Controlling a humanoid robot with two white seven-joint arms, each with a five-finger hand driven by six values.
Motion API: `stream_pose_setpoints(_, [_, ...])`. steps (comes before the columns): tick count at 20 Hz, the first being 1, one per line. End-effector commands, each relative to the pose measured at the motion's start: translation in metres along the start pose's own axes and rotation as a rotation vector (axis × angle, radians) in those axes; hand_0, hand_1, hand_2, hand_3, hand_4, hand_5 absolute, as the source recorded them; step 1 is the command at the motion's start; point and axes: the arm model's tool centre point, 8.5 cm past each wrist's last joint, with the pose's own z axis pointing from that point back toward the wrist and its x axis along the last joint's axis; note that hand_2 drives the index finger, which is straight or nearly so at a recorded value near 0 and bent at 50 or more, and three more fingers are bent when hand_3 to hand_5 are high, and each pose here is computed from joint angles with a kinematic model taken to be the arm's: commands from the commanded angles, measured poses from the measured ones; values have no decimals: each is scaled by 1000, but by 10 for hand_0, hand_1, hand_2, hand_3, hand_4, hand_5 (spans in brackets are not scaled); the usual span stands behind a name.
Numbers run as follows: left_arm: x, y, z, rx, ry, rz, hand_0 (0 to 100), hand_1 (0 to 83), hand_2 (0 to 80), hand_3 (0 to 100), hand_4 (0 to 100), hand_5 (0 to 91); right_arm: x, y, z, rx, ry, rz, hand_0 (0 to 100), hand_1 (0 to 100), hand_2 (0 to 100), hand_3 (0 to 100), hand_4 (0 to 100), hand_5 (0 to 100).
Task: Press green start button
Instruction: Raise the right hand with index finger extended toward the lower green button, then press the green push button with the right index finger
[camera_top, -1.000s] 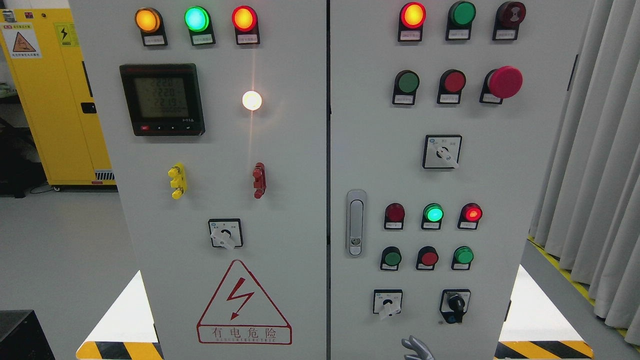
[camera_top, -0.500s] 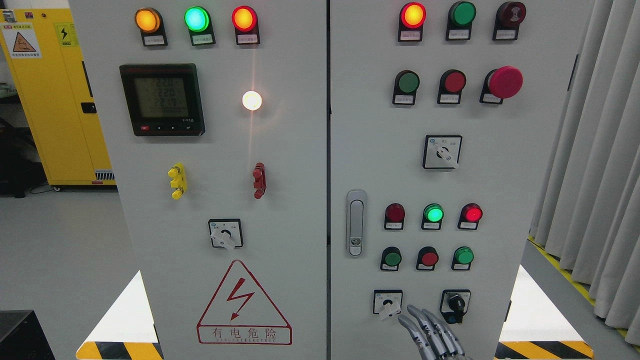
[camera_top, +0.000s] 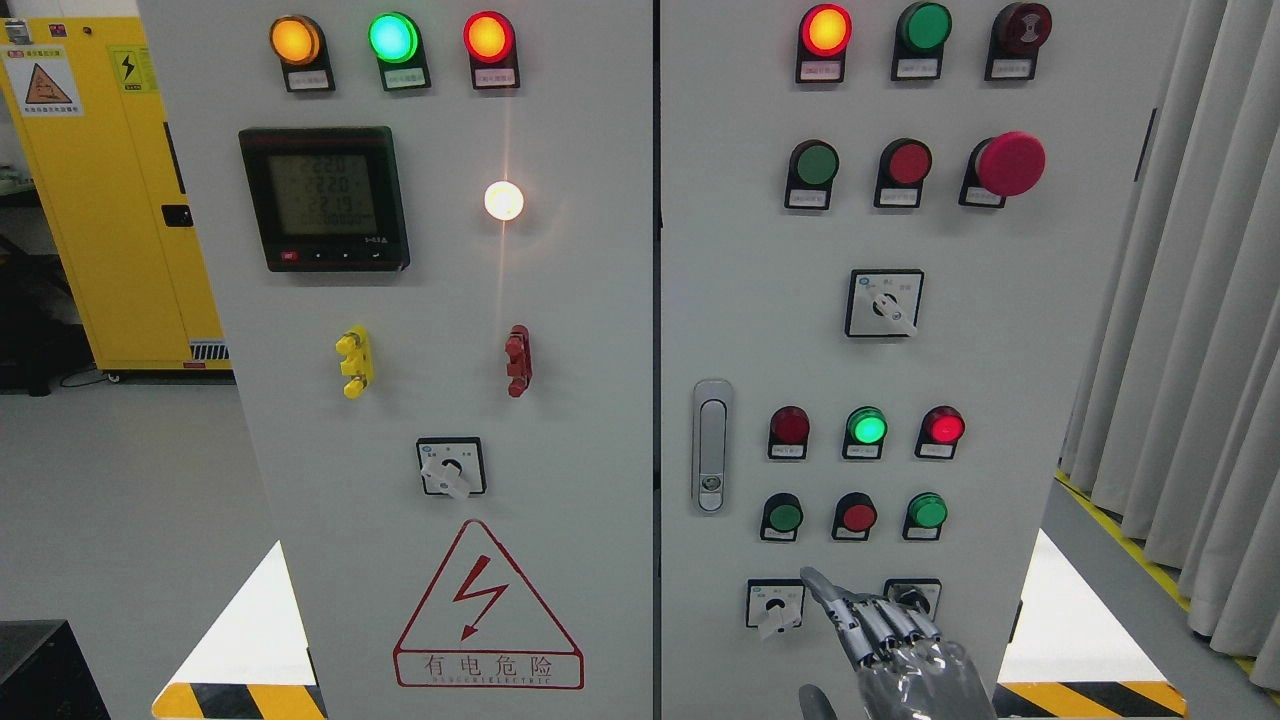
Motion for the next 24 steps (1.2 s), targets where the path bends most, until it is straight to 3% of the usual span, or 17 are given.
stream_pose_setpoints(1, [0, 0, 0, 0, -1, 0, 120, 556, 0, 0, 0, 0, 3, 6, -18, -1, 8, 14, 372, 925, 0, 811, 893, 976])
stream_pose_setpoints(13, [0, 0, 0, 0, -1, 0, 120, 556, 0, 0, 0, 0, 13, 22, -22, 65, -20, 20, 412, 932, 0, 831, 894, 990])
stream_pose_setpoints(24, [0, 0, 0, 0, -1, 0, 120, 556, 0, 0, 0, 0, 8, 28, -33, 76, -17, 11, 481, 936, 0, 841, 889, 983])
